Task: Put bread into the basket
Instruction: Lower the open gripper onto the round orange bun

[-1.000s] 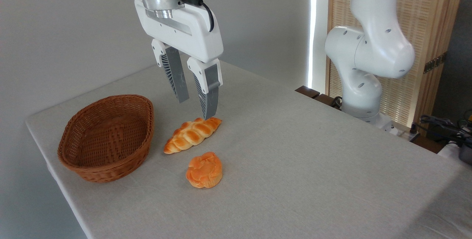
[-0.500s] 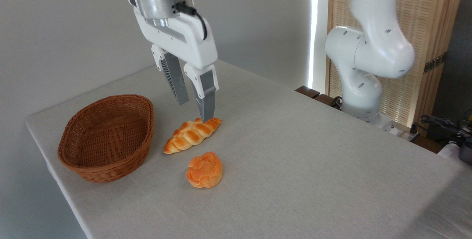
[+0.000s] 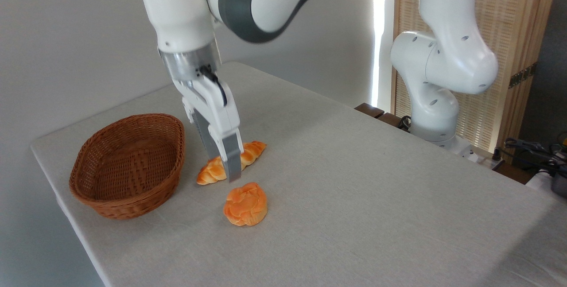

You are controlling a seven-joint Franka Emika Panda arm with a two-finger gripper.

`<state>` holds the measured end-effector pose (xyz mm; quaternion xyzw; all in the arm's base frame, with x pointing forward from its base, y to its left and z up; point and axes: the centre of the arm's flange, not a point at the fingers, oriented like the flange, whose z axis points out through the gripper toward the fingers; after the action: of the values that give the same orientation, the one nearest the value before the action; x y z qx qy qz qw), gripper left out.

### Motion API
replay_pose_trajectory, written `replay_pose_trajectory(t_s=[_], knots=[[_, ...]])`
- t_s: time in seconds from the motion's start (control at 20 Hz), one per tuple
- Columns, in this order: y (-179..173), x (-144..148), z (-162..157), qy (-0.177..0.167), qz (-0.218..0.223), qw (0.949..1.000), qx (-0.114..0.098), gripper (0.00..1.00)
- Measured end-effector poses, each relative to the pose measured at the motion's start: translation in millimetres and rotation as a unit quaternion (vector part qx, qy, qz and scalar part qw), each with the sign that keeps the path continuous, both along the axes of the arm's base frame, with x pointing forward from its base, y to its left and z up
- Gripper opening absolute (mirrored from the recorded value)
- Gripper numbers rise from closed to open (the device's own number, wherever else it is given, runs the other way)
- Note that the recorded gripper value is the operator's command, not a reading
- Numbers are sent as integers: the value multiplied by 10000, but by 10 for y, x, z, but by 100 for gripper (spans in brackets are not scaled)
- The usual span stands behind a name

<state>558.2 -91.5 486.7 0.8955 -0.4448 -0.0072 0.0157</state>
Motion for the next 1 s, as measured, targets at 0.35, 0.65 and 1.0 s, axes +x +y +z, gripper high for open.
replay_pose_trajectory(t_s=[0.35, 0.65, 1.0], knots=[[-57, 34, -496, 174, -495, 9968, 606, 100], [-59, 74, -698, 279, -571, 9956, 695, 59], [-64, 75, -705, 283, -583, 9954, 704, 36]])
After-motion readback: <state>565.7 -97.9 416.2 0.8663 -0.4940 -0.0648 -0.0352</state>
